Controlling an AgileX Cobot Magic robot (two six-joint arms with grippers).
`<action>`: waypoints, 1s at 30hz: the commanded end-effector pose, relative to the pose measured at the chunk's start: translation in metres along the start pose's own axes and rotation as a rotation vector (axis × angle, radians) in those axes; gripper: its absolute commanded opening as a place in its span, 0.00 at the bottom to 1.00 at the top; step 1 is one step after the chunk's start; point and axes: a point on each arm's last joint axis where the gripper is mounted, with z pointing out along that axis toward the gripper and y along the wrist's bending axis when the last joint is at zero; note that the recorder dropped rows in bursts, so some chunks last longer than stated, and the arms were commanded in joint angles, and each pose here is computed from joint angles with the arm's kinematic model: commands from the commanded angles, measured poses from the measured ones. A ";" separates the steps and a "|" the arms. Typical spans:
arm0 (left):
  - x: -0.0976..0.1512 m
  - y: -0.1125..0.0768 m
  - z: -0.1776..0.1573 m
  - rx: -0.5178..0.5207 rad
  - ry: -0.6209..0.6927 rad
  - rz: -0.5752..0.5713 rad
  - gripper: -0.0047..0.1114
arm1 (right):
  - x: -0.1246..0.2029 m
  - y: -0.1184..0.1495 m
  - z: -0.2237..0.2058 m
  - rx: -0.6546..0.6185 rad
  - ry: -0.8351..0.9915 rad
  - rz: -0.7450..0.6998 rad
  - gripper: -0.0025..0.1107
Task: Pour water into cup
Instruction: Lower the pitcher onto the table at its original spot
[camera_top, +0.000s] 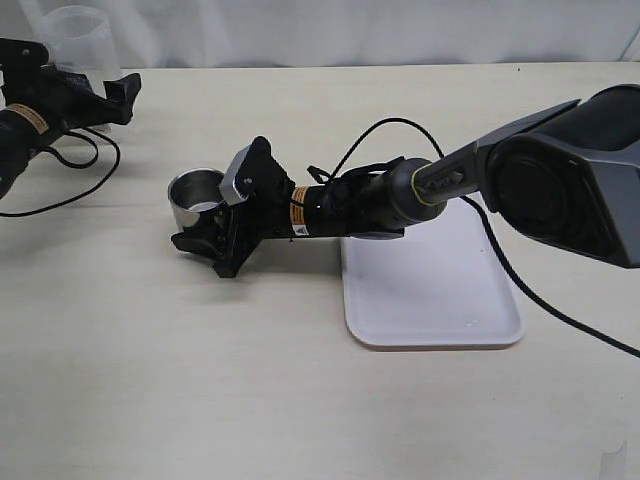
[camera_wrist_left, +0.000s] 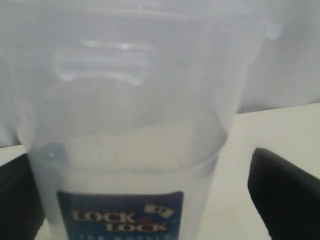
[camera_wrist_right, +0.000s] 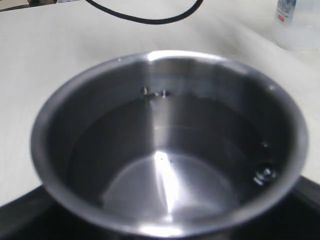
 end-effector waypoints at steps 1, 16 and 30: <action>-0.002 0.000 -0.001 -0.001 -0.018 0.001 0.84 | 0.003 -0.001 0.000 0.007 0.020 0.005 0.06; -0.013 -0.003 -0.014 -0.007 -0.027 -0.005 0.84 | 0.003 -0.001 0.000 0.007 0.020 0.005 0.06; -0.023 -0.011 -0.041 -0.025 -0.029 0.017 0.84 | 0.003 -0.001 0.000 0.007 0.020 0.005 0.06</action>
